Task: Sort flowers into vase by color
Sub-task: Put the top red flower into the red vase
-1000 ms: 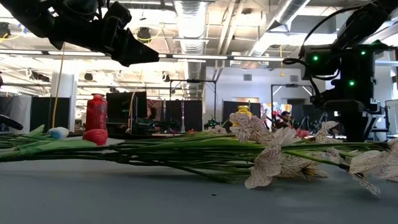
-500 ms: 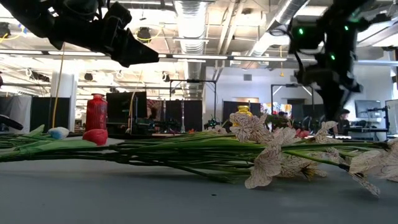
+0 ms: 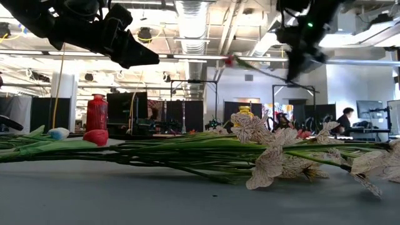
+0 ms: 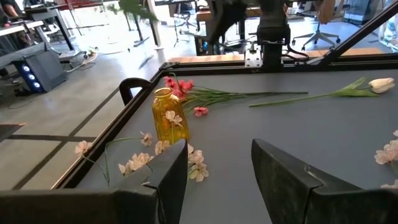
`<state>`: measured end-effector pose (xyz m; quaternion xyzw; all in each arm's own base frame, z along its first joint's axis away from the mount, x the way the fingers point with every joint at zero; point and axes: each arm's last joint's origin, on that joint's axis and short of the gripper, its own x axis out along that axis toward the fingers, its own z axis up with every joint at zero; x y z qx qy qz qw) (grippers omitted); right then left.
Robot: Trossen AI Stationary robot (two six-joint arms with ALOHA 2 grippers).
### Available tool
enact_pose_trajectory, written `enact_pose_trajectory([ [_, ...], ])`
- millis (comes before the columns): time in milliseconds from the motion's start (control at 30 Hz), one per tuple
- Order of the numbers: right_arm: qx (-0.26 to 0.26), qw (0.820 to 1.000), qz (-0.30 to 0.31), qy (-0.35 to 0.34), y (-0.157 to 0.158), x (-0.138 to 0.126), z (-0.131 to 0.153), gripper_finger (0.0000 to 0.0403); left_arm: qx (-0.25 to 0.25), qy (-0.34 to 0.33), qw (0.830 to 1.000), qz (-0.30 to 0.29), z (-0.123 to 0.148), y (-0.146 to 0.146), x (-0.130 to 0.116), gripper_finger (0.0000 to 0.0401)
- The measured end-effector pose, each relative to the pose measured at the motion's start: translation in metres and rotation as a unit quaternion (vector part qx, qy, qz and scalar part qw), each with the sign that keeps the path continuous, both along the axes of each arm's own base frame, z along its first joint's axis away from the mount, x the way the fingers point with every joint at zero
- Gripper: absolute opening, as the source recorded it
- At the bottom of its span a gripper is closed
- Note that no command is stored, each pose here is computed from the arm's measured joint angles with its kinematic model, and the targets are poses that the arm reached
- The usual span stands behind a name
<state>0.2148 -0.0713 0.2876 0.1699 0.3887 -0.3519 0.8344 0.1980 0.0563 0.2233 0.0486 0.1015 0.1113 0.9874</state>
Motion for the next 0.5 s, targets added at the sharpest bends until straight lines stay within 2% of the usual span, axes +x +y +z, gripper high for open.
enact_pose_trajectory([
  [100, -0.037, 0.994, 0.061, -0.083, 0.001, 0.016, 0.008, 0.0023, -0.001, -0.003, 1.000, -0.006, 0.000, 0.000, 0.000, 0.0169],
  [167, -0.059, 0.983, 0.109, -0.138, 0.003, 0.028, 0.012, 0.0023, -0.003, -0.018, 1.000, -0.021, 0.002, -0.001, 0.002, 0.0169],
  [333, -0.086, 0.930, 0.216, -0.283, 0.010, 0.054, 0.014, 0.0023, -0.013, -0.076, 0.994, -0.083, 0.006, -0.002, 0.013, 0.0169],
  [433, -0.083, 0.908, 0.248, -0.328, 0.013, 0.069, 0.008, 0.0023, -0.019, -0.115, 0.988, -0.105, 0.005, -0.002, 0.024, 0.0169],
  [500, -0.080, 0.899, 0.263, -0.341, 0.016, 0.082, 0.000, 0.0023, -0.022, -0.138, 0.984, -0.112, 0.002, -0.003, 0.031, 0.0169],
])
